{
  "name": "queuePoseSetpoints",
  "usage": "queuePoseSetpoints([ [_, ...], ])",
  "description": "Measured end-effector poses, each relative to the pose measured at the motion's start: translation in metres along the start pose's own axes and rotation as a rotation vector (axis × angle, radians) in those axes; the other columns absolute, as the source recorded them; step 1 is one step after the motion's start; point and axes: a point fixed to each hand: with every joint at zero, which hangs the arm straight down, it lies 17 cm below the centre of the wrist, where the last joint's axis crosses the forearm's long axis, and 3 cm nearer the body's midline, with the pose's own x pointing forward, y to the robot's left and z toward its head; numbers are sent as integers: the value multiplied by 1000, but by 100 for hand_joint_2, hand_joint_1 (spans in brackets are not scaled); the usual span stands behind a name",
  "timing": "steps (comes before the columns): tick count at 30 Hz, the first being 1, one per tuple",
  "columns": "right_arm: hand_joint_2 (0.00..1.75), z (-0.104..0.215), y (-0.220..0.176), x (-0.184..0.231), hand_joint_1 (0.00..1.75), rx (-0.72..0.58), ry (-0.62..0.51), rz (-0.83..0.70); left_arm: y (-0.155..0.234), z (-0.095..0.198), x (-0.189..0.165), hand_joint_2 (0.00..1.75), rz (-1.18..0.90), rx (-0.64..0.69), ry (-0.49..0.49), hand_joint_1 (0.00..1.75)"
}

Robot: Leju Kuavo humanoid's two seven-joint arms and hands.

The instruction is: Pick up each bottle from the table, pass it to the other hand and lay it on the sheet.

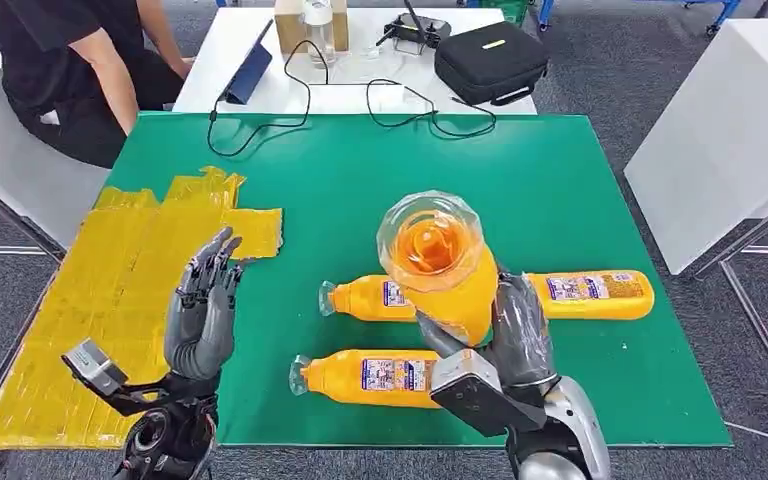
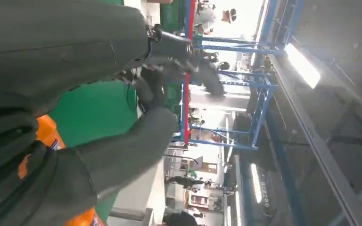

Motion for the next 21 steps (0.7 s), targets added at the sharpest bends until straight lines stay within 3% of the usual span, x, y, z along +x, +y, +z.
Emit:
queuePoseSetpoints([
  [13,175,-2,-1,0,152,-3,1,-2,5,0,3,175,-6,11,-11,175],
  [14,175,-2,-1,0,159,-4,1,-2,5,0,3,175,-6,11,-11,175],
  [15,175,-2,-2,0,152,-5,2,-1,5,0,3,175,-6,12,-12,175],
  [21,175,1,-6,0,161,-14,-17,-7,7,0,4,175,-5,16,-15,175],
])
